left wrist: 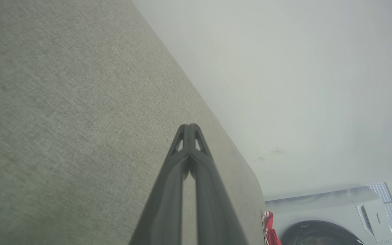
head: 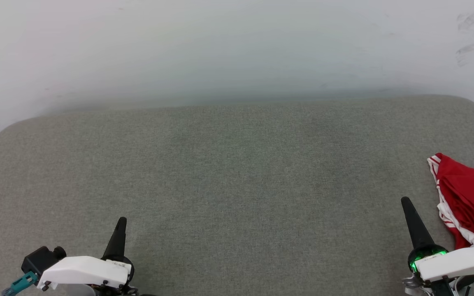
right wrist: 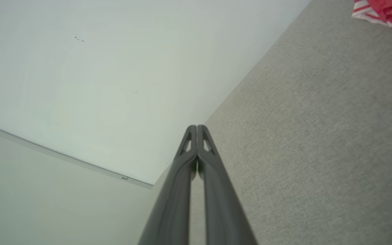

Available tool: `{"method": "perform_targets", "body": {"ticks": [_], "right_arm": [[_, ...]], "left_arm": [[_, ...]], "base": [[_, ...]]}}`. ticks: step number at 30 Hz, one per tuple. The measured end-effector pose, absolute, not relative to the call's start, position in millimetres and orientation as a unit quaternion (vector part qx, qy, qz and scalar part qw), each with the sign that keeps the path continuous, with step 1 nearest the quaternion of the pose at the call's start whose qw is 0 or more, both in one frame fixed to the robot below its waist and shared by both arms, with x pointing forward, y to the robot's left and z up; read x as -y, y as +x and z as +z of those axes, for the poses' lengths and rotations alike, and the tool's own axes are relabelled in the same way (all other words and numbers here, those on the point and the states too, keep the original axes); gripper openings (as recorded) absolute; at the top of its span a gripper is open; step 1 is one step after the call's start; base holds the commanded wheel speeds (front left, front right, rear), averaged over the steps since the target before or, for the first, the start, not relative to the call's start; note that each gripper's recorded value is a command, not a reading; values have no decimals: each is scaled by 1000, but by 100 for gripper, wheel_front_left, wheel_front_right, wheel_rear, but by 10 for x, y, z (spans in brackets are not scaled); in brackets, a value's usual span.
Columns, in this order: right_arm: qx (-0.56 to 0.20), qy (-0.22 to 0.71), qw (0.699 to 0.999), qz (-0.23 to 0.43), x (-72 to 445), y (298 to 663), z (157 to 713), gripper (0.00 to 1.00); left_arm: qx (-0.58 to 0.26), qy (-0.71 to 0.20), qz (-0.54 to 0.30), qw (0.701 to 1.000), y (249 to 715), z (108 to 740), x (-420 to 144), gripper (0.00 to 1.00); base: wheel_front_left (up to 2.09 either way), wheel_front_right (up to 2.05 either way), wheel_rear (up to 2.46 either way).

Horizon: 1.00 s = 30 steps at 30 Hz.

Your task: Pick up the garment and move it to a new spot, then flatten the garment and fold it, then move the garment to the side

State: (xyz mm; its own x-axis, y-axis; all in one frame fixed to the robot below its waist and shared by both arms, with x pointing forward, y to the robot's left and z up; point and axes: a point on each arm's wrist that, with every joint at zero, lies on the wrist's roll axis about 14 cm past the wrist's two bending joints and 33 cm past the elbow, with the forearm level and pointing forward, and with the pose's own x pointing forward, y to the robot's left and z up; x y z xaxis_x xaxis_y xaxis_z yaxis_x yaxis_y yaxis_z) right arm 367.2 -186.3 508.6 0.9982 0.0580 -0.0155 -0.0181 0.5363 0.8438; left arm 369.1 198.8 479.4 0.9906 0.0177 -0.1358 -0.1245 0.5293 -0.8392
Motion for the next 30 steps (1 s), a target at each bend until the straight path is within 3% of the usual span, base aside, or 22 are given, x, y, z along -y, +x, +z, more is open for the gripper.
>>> {"method": "perform_targets", "body": {"ticks": [30], "right_arm": [[-14, 606, 796, 8, 1933, 3777, 5064, 0]], "left_arm": [[-35, -608, 27, 792, 3791, 4902, -1985, 0]], "base": [[0, 0, 0]]}}
